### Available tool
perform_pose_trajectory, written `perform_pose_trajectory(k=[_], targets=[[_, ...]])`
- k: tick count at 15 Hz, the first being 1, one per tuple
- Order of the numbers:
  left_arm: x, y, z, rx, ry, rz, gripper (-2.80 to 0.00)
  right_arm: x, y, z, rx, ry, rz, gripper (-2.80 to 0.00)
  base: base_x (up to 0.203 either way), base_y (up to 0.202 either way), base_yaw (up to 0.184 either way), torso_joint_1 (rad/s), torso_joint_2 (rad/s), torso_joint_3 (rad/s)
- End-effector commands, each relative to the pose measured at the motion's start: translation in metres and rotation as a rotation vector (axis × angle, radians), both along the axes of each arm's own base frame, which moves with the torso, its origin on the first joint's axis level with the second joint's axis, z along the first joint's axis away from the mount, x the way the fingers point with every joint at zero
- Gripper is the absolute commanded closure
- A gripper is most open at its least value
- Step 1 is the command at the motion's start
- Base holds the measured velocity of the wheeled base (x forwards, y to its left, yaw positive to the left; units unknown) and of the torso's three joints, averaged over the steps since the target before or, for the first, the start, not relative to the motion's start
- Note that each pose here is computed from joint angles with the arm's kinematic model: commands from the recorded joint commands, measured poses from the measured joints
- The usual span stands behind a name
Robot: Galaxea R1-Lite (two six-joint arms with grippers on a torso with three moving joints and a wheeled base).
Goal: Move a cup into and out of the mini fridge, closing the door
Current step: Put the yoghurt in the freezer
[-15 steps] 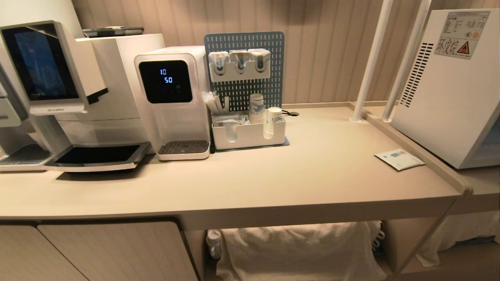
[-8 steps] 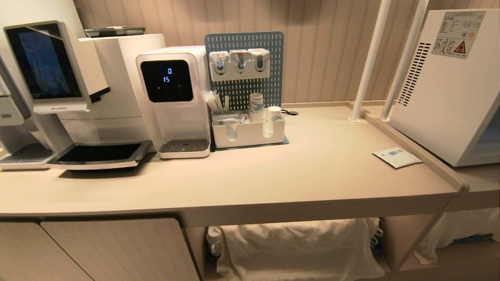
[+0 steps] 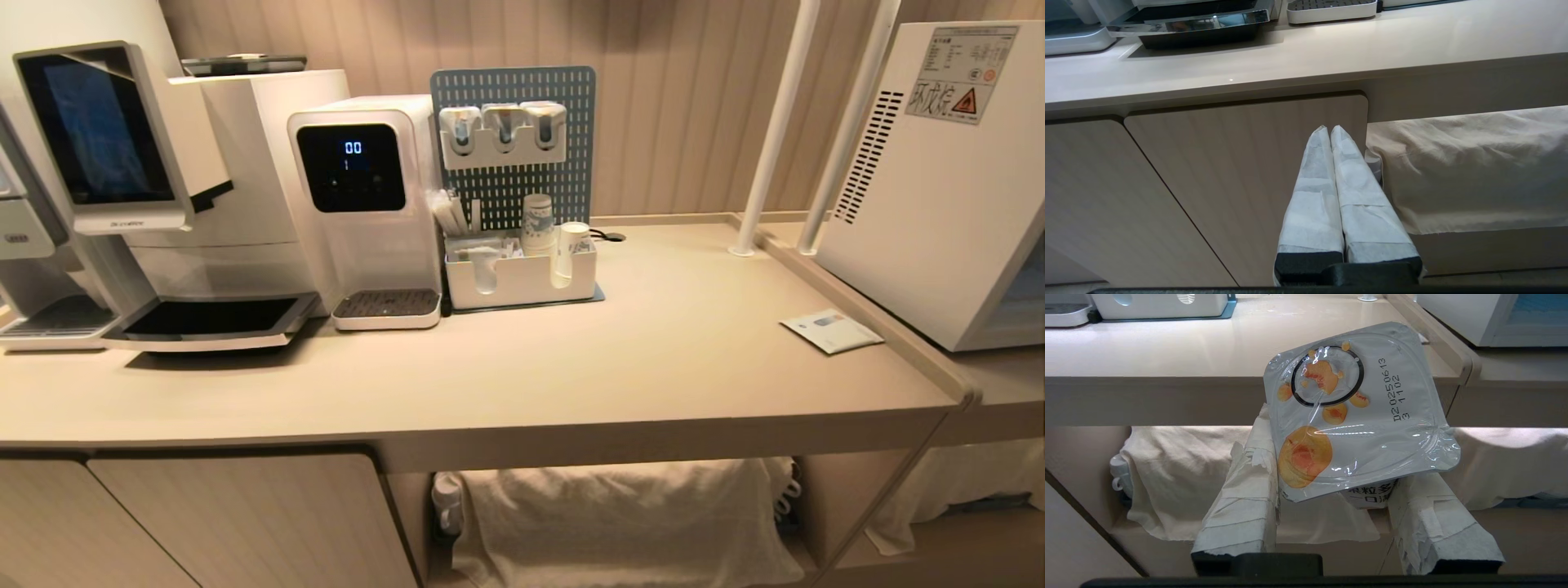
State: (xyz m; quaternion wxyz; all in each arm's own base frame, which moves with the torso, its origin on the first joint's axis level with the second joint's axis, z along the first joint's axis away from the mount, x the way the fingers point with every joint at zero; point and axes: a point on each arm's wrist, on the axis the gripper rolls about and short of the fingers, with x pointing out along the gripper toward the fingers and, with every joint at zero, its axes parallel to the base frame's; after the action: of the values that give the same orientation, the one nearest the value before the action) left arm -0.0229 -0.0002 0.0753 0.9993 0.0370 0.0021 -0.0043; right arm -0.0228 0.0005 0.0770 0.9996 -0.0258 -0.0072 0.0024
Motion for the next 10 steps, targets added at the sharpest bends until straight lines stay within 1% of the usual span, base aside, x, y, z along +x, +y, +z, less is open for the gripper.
perform_pose_trajectory(k=[1, 10], targets=[[0.0001, 0.0000, 0.0000, 0.003, 0.002, -0.001, 0.00, 0.0007, 0.0000, -0.0030, -0.001, 0.008, -0.002, 0.00, 0.001, -0.143, 0.013, 0.000, 0.00, 0.002], [0.0001, 0.0000, 0.0000, 0.001, 0.002, -0.001, 0.00, 0.0006, 0.0000, -0.0029, 0.001, 0.008, -0.002, 0.00, 0.000, -0.193, 0.000, 0.000, 0.00, 0.001]])
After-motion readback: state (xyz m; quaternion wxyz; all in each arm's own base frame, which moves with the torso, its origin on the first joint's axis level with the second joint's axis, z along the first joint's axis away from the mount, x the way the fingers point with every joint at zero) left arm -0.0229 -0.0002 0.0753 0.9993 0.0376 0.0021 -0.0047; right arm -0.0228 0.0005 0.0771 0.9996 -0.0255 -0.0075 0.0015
